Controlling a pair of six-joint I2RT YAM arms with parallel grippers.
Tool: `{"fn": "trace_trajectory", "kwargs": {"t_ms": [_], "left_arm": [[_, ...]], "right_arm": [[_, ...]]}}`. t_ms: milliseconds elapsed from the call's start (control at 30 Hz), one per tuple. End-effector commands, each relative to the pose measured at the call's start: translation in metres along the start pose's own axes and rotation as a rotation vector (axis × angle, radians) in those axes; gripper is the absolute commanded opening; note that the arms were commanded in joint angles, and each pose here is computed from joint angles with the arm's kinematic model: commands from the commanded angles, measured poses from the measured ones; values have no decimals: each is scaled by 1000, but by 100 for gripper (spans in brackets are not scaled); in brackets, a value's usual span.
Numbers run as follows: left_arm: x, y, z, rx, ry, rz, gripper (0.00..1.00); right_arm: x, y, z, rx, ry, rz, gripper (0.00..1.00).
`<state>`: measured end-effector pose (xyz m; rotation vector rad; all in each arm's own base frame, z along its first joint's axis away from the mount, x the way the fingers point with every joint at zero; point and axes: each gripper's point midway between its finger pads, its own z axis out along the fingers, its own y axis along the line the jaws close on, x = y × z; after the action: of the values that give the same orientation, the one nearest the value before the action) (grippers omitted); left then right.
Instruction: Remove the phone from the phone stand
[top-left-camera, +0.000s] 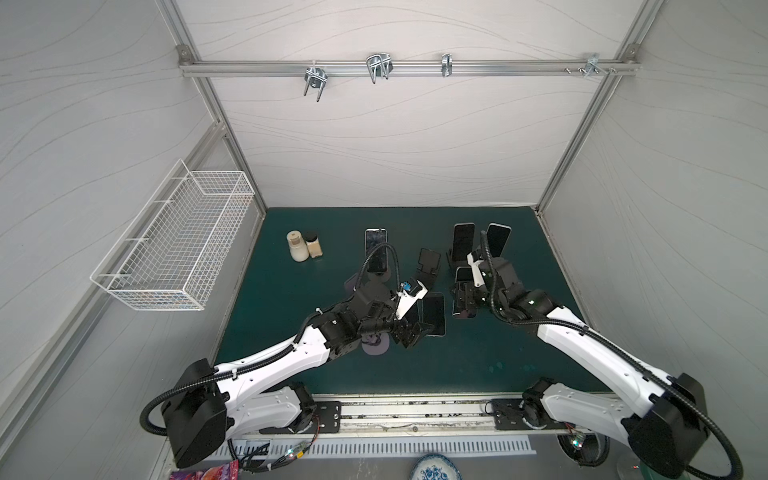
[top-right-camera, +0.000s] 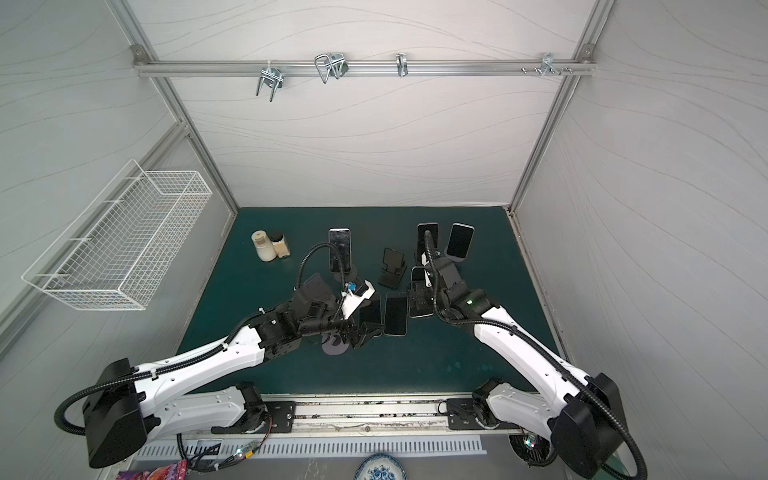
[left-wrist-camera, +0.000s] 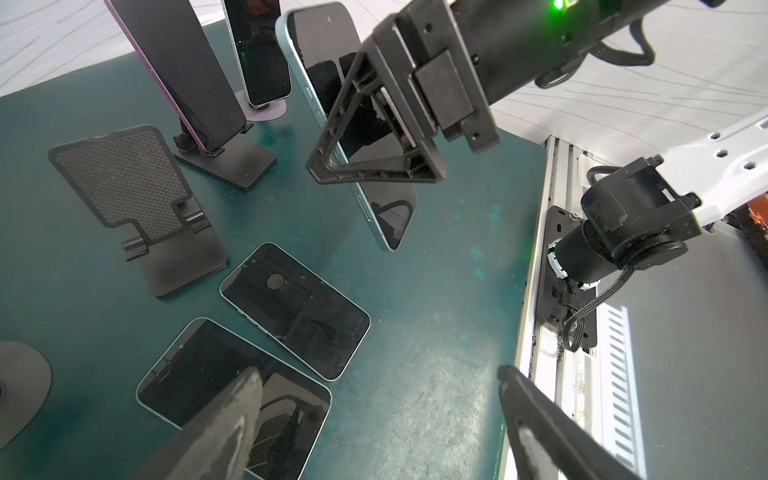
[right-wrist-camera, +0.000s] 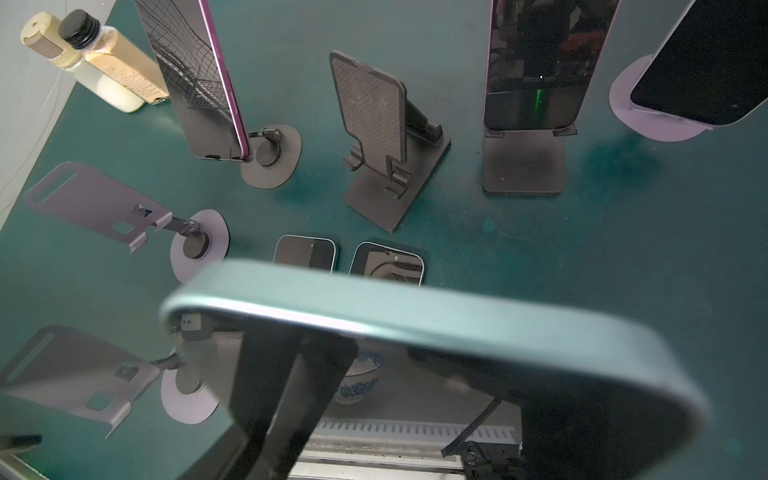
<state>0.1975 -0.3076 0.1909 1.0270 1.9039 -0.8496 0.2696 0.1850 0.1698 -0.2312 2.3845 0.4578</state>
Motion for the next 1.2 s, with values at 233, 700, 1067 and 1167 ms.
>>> {"fn": "trace_trajectory", "kwargs": {"t_ms": [233,700,1067,1167], "left_arm": [[-20,3,-3,-27,-50,60,90],[-18,1,3,-9,-27,41,91],[-17,3,6,-18,-7,44,91],[-17,3,6,-15,-6,45,91]], "right_arm": [[3,-7,10,-20,42,67,69],[19,-21,28,-15,144,105,70],[34,-23,43,-14,248,115,70],[38,-24,46,-5,274,110,70]]}}
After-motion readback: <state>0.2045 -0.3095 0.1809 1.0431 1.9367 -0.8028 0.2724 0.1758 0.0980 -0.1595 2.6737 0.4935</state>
